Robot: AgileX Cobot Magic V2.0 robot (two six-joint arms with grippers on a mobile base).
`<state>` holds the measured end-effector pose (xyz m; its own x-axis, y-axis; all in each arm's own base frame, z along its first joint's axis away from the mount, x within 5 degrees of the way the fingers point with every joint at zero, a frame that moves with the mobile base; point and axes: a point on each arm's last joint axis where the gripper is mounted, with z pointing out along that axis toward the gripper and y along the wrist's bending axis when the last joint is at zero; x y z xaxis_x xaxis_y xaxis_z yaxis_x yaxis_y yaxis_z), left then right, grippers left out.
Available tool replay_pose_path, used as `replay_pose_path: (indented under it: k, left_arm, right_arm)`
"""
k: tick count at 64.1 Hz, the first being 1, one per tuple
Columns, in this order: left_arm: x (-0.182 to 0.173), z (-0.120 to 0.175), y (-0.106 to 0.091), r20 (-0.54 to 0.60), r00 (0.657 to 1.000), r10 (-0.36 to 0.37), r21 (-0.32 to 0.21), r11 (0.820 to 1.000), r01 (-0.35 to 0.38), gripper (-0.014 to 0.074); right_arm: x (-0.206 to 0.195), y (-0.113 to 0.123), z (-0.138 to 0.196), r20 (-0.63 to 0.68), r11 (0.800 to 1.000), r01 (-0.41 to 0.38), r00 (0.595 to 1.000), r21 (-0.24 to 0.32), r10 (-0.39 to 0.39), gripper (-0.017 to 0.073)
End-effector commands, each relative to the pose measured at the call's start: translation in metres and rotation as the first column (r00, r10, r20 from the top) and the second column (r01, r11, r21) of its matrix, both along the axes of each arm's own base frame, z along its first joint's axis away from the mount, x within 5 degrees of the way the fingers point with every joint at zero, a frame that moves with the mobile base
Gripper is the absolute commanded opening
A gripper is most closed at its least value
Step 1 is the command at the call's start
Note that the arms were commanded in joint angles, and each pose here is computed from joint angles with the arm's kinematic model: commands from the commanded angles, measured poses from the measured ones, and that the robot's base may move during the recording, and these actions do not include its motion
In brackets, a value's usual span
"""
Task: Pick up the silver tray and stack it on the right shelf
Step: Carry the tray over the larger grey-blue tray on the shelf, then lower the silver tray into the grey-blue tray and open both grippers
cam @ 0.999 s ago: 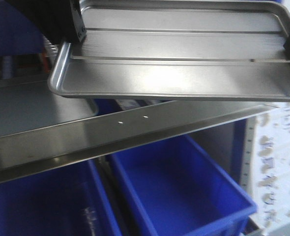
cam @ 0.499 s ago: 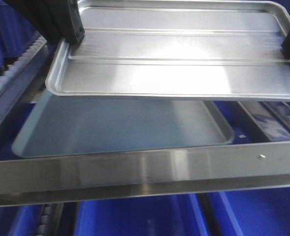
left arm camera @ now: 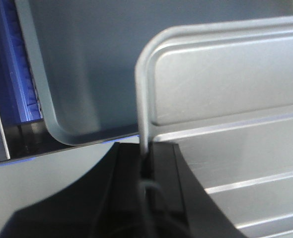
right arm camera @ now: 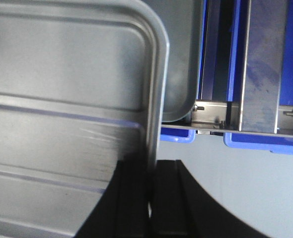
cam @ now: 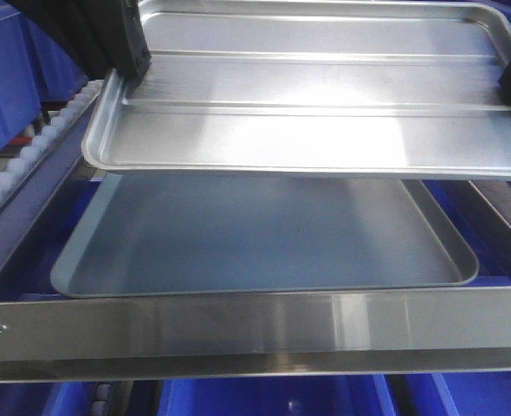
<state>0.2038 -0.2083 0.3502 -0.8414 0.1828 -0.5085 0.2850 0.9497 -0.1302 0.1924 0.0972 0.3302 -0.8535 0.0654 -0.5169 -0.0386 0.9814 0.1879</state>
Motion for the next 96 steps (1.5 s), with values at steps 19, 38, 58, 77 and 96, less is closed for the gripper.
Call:
replay_pose_path:
  k: [19, 38, 58, 77, 96]
  left_arm:
    - [-0.003, 0.018, 0.008, 0.060, 0.998, -0.011, 0.004, 1.000, 0.011, -0.0093]
    - [-0.003, 0.018, 0.008, 0.060, 0.998, -0.011, 0.004, 1.000, 0.011, -0.0093]
    - [-0.001, 0.019, 0.007, 0.088, 0.996, -0.017, -0.008, 1.000, 0.017, -0.0093]
    - [0.011, 0.037, 0.011, 0.240, 0.971, -0.022, 0.006, 1.000, 0.021, -0.0093]
    - [0.062, 0.010, 0.009, 0.227, 0.972, 0.063, -0.017, 0.998, -0.061, -0.0093]
  right_arm:
    - [0.001, -0.006, 0.016, 0.105, 1.000, -0.010, 0.994, -0.017, 0.011, 0.0056]
    - [0.001, -0.006, 0.016, 0.105, 1.000, -0.010, 0.994, -0.017, 0.011, 0.0056]
    - [0.004, -0.004, 0.019, 0.146, 1.000, -0.017, 0.989, 0.004, 0.017, 0.0056]
    - [0.013, 0.001, 0.044, 0.239, 0.998, -0.056, 0.970, 0.015, 0.051, 0.0056]
    - [0.065, 0.025, 0.037, 0.210, 0.994, -0.065, 0.974, -0.082, 0.081, 0.0056]
